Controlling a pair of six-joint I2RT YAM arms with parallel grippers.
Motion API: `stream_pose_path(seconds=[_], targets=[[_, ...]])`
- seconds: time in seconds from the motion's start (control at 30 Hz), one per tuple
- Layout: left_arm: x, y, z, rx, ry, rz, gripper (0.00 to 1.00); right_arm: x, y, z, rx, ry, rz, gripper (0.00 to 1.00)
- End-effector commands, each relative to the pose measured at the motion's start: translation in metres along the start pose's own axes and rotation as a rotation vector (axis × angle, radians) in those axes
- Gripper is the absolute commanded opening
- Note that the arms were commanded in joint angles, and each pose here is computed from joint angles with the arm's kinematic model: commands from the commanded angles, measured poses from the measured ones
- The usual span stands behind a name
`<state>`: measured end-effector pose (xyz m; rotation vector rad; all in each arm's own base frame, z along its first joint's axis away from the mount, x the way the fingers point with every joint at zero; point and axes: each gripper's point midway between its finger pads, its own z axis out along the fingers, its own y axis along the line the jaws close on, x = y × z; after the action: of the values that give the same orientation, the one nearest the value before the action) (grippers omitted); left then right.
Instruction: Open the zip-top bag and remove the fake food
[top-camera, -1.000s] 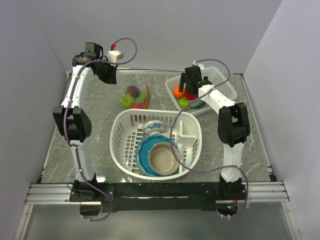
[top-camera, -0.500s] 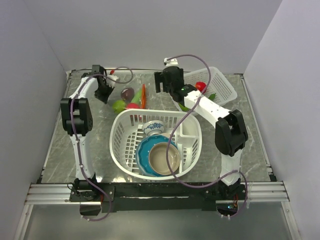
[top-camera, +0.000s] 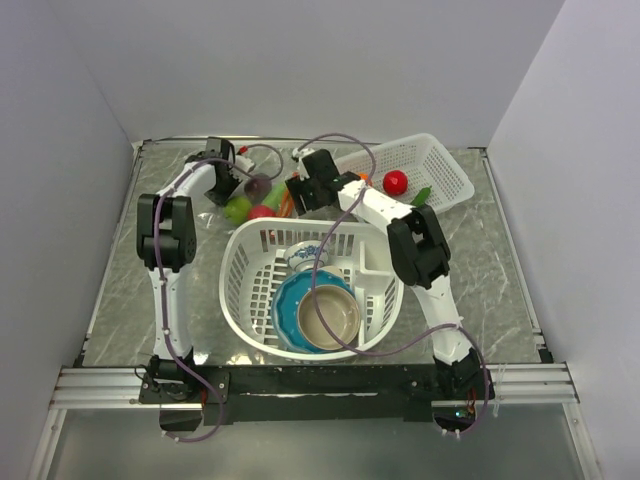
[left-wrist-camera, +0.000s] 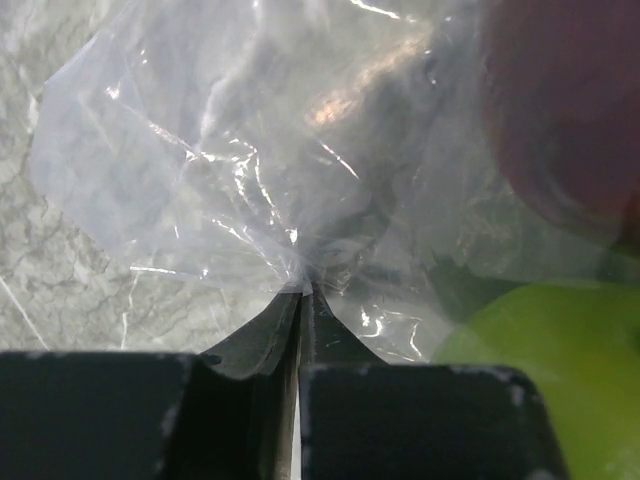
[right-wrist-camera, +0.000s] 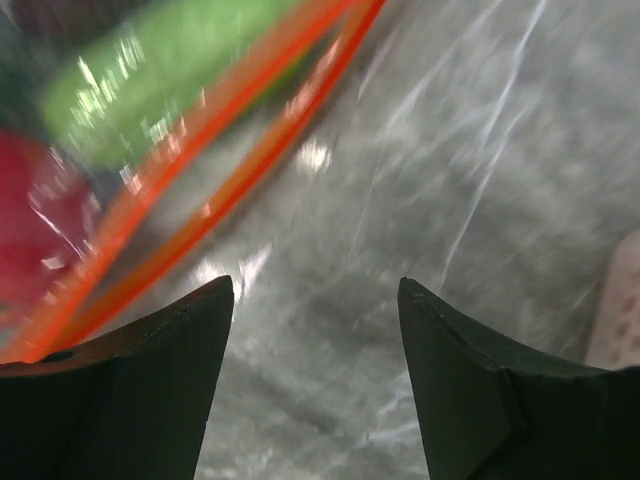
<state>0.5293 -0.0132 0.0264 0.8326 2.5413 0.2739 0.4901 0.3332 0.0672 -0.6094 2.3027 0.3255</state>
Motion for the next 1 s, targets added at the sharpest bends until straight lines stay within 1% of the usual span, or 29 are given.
stream_pose_path(seconds=[0.0, 0.07, 0.1, 0.13, 0.2, 0.27, 0.3, 0.33, 0.37, 0.63, 0.8, 0.83, 0.87, 0.93, 0.97], targets=[[-0.018, -0.002, -0.009, 0.051, -0.053, -0.038, 0.01, -0.024, 0.021, -0.022, -0.067, -0.038, -0.076, 0.74], [-0.021, -0.001, -0.011, 0.054, -0.069, -0.034, 0.01, -0.02, 0.026, -0.018, -0.085, -0.026, -0.081, 0.74], [-0.023, -0.002, -0.012, 0.053, -0.076, -0.034, 0.01, -0.024, 0.029, -0.018, -0.094, -0.035, -0.084, 0.74], [-0.024, -0.004, -0.011, 0.055, -0.077, -0.032, 0.01, -0.017, 0.035, -0.013, -0.12, -0.013, -0.087, 0.74], [-0.027, -0.007, -0.009, 0.061, -0.072, -0.04, 0.01, -0.019, 0.039, -0.01, -0.138, -0.015, -0.083, 0.75], [-0.027, -0.016, -0.008, 0.091, -0.063, -0.039, 0.01, -0.01, 0.045, -0.001, -0.154, 0.012, -0.085, 0.75], [-0.026, -0.02, -0.006, 0.1, -0.061, -0.038, 0.01, -0.016, 0.047, 0.0, -0.161, 0.005, -0.085, 0.75], [-0.027, -0.021, -0.005, 0.101, -0.065, -0.038, 0.01, -0.005, 0.048, 0.006, -0.167, 0.039, -0.086, 0.75], [-0.027, -0.022, -0.005, 0.102, -0.064, -0.038, 0.01, -0.003, 0.049, 0.008, -0.168, 0.044, -0.086, 0.75], [-0.031, -0.033, -0.003, 0.149, -0.066, -0.051, 0.01, -0.002, 0.056, 0.021, -0.191, 0.049, -0.071, 0.79], [-0.025, -0.037, 0.005, 0.136, -0.048, -0.043, 0.01, -0.009, 0.075, 0.012, -0.275, 0.015, -0.039, 0.8], [-0.023, -0.038, 0.007, 0.133, -0.042, -0.046, 0.01, -0.014, 0.075, 0.011, -0.274, -0.011, -0.04, 0.8], [-0.019, -0.039, 0.01, 0.131, -0.029, -0.05, 0.01, -0.008, 0.078, 0.011, -0.283, -0.002, -0.037, 0.8], [-0.019, -0.041, 0.009, 0.145, -0.026, -0.076, 0.03, -0.016, 0.082, 0.004, -0.312, -0.034, -0.038, 0.8], [-0.024, -0.042, 0.008, 0.158, -0.041, -0.087, 0.07, -0.015, 0.086, 0.003, -0.328, -0.033, -0.029, 0.8]])
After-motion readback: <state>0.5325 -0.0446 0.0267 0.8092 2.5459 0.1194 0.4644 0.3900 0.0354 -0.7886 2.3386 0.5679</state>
